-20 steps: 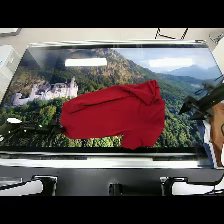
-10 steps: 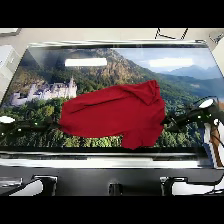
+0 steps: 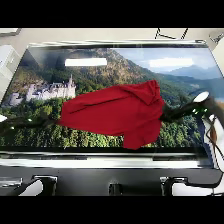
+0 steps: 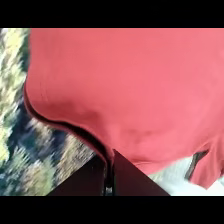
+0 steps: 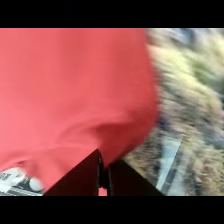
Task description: Fold the clothes and pants, and hang the long-sleeved shirts on hangers.
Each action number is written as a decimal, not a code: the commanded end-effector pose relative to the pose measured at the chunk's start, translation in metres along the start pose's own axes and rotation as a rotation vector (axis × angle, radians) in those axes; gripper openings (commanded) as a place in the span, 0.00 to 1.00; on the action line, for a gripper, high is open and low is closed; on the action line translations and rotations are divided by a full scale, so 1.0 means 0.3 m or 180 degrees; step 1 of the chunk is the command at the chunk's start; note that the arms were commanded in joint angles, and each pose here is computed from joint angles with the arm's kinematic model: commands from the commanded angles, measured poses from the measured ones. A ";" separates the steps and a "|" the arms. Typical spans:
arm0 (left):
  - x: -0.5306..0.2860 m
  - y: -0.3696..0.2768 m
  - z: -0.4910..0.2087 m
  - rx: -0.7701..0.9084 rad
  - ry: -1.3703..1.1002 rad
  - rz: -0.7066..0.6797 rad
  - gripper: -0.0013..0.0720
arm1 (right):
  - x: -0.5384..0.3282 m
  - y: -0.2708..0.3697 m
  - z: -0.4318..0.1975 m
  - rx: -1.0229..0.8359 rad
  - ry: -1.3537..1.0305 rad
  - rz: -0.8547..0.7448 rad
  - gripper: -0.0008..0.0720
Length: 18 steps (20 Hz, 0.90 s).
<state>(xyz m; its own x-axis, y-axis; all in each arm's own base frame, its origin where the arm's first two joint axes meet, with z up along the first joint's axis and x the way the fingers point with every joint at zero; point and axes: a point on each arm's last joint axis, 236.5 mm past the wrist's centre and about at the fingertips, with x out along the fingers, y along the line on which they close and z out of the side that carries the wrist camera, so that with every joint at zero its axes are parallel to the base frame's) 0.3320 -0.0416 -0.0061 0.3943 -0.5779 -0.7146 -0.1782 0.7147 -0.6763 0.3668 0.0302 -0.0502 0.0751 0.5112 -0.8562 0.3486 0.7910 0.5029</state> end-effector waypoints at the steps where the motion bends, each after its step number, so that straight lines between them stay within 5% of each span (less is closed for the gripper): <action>1: -0.260 -0.242 0.207 0.0731 -0.0898 -0.0017 0.05 | -0.415 0.272 0.148 -0.0921 -0.1021 0.0076 0.06; 4: -0.866 -0.748 0.371 0.1787 -0.2699 -0.0085 0.05 | -1.136 0.644 0.147 -0.1785 -0.3119 0.0089 0.06; 7: -1.389 -1.138 0.202 0.2524 -0.4145 -0.0250 0.05 | -1.676 0.831 -0.212 -0.2293 -0.4688 -0.0027 0.06; 12: -1.662 -1.343 -0.121 0.2978 -0.4942 -0.0493 0.05 | -1.852 0.827 -0.632 -0.2484 -0.5377 -0.0225 0.06; 18: -1.699 -1.363 -0.168 0.3054 -0.5064 -0.0468 0.05 | -1.929 0.804 -0.783 -0.2467 -0.5758 -0.0337 0.06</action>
<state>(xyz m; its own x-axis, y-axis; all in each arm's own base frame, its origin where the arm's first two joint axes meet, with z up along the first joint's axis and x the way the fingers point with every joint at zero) 0.1705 -0.0572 0.6179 0.8391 -0.1950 0.5078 0.2274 0.9738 -0.0018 0.2117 0.0085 0.5819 0.9760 0.0148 0.2172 -0.0075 0.9994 -0.0346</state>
